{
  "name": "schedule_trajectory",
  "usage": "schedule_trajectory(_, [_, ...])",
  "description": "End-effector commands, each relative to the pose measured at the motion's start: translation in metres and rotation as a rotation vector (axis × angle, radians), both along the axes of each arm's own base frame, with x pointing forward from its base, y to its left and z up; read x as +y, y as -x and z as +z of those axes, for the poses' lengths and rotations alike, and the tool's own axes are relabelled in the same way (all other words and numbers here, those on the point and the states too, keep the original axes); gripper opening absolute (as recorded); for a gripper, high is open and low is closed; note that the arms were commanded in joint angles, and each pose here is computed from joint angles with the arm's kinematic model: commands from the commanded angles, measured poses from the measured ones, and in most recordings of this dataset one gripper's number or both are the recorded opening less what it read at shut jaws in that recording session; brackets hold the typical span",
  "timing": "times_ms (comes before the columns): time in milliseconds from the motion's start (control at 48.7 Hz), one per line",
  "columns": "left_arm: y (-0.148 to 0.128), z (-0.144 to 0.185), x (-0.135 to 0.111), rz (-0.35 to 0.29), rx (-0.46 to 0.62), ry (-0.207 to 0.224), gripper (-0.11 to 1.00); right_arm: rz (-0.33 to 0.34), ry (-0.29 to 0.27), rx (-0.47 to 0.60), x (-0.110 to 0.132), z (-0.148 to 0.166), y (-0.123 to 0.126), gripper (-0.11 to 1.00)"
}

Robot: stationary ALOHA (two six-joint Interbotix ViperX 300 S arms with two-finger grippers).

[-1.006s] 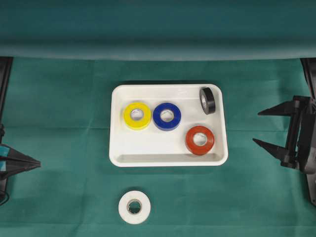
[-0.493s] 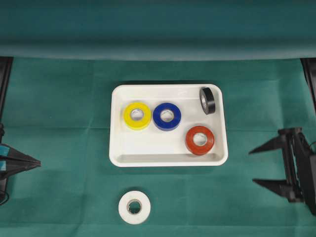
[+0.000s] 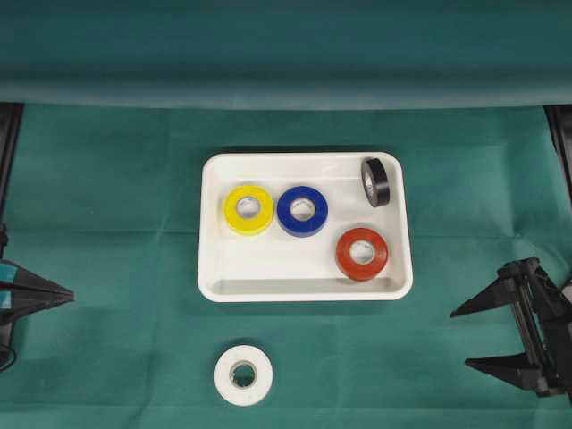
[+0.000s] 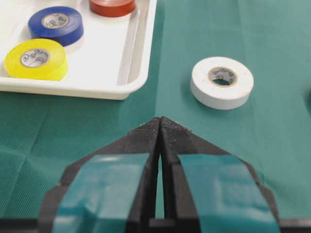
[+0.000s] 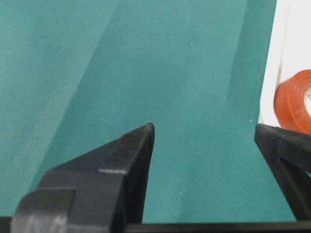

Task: Put the tape into the white case with the right arm.
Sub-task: 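Open the right gripper and withdraw it to the right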

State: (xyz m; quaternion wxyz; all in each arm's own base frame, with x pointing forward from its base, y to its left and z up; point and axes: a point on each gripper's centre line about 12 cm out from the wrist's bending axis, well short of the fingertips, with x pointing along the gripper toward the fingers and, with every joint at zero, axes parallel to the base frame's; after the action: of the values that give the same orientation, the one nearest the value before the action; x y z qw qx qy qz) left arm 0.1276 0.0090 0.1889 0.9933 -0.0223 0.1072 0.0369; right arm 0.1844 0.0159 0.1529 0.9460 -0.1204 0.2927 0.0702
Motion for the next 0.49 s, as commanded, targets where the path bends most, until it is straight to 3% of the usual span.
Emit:
schedule_trajectory(0, [-0.001,0.005,0.000,0.003,-0.012,0.001,0.00,0.007,-0.010,-0.025,0.002,0.009,-0.008,0.69])
schedule_trajectory(267, [-0.001,0.005,0.000,0.003,-0.012,0.001,0.00,0.043,-0.009,0.014,0.014,0.016,-0.037,0.69])
schedule_trajectory(472, [-0.001,0.005,0.000,0.003,-0.012,0.001,0.00,0.085,-0.017,0.050,0.028,0.014,-0.076,0.69])
